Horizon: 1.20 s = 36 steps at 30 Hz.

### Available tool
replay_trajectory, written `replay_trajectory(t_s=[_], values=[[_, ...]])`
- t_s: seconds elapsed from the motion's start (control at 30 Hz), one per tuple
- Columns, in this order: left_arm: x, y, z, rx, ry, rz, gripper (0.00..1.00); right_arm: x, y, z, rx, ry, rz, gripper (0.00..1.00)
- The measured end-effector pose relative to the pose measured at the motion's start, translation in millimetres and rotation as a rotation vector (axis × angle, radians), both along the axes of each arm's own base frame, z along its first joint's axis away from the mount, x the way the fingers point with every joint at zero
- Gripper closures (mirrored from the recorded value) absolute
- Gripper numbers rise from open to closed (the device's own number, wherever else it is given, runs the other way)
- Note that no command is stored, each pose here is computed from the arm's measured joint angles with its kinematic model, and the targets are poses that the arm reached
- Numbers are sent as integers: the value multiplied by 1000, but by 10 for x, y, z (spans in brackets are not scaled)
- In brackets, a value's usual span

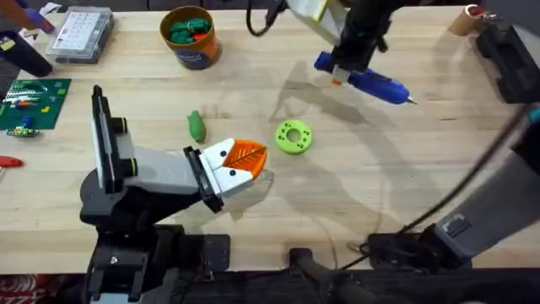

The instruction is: Pick up the gripper from the table and insert it into the empty holder that is missing its gripper. Then pick up a screw, insert it into the mounting hole, and use the screwdriver to tighten it. Finally, clean up the table by picking up the vegetable and placing it into the bucket.

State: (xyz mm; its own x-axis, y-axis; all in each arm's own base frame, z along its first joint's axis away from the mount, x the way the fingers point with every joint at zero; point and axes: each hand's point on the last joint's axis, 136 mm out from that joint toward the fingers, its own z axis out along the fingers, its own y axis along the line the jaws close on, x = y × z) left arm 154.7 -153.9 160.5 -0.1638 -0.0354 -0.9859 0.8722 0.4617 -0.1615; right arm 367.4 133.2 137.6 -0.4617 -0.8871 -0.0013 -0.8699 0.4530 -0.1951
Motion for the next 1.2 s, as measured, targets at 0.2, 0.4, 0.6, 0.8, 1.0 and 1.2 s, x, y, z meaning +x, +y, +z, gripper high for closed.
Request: replay_trajectory(t_s=[0.2,0.4,0.6,0.8,1.0,1.2], values=[[1,1,0,0,0,1,985,178,-197,-526,-59,89,-19,973],[7,4,0,0,0,5,986,256,-457,-914,-96,167,-44,974],[16,9,-1,1,0,11,986,321,-572,-1037,-97,180,-25,975],[17,9,-1,0,1,11,995,377,-567,-1038,-99,162,10,975],[17,9,-1,0,1,11,995,381,-571,-1037,-102,162,21,976],[18,10,-1,1,0,12,893,380,-579,-1033,-107,161,16,786]])
